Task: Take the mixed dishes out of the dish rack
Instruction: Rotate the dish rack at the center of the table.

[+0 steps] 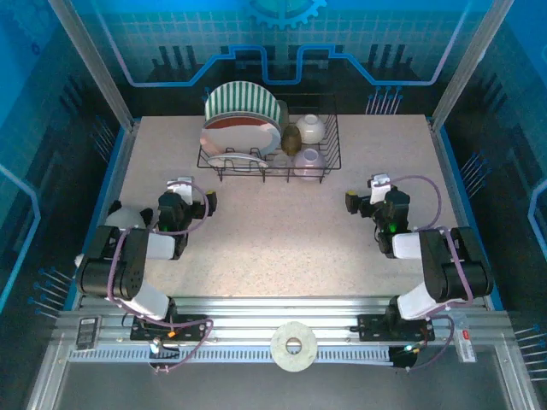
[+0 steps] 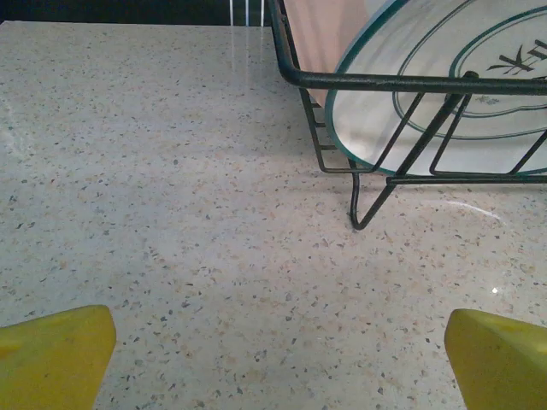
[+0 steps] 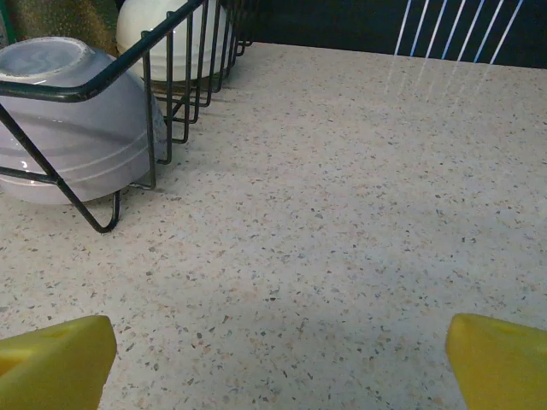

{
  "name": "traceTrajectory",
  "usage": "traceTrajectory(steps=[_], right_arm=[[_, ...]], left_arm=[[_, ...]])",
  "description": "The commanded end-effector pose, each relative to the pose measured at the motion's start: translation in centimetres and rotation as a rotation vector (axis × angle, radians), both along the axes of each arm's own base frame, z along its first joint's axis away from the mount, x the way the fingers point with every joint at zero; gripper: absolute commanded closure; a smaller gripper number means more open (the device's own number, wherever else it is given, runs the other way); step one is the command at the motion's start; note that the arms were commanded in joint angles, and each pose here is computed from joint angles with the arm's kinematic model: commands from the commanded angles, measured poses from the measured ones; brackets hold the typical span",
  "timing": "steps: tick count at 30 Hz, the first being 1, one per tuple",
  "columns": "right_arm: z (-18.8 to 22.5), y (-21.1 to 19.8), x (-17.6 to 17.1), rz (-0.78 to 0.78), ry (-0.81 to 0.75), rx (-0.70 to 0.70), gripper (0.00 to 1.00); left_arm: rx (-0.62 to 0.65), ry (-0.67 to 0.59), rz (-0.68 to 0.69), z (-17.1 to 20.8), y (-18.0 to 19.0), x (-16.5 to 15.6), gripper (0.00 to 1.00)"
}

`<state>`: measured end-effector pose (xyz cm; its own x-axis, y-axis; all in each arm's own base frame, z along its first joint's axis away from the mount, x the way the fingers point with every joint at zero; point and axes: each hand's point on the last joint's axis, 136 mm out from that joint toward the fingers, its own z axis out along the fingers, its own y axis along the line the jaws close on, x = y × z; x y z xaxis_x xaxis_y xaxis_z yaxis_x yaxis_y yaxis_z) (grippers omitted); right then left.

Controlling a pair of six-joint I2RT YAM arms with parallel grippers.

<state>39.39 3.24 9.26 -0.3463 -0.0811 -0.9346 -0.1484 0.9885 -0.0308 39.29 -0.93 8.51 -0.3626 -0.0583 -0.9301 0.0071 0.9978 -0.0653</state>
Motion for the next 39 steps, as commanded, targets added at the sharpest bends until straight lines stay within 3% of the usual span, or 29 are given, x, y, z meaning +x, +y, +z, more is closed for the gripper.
traceTrajectory(steps=[1, 22, 32, 39], right_arm=[[0.5, 0.1, 0.6, 0.019, -0.013, -0.002, 0.0], [0.5, 0.2, 0.6, 0.02, -0.014, -0.002, 0.0], [0.5, 0.1, 0.5, 0.024, -0.014, 0.005, 0.0], [0.5, 0.1, 0.4, 0.026, -0.016, 0.008, 0.0]], left_arm=[[-0.019, -0.028, -0.009, 1.0, 0.0, 0.5, 0.01], [-0.015, -0.03, -0.007, 1.0, 0.0, 0.6, 0.01], [-0.043, -0.041, 0.064, 1.1, 1.5, 0.4, 0.01], [-0.021, -0.033, 0.289, 3.1, 4.8, -0.9, 0.01]])
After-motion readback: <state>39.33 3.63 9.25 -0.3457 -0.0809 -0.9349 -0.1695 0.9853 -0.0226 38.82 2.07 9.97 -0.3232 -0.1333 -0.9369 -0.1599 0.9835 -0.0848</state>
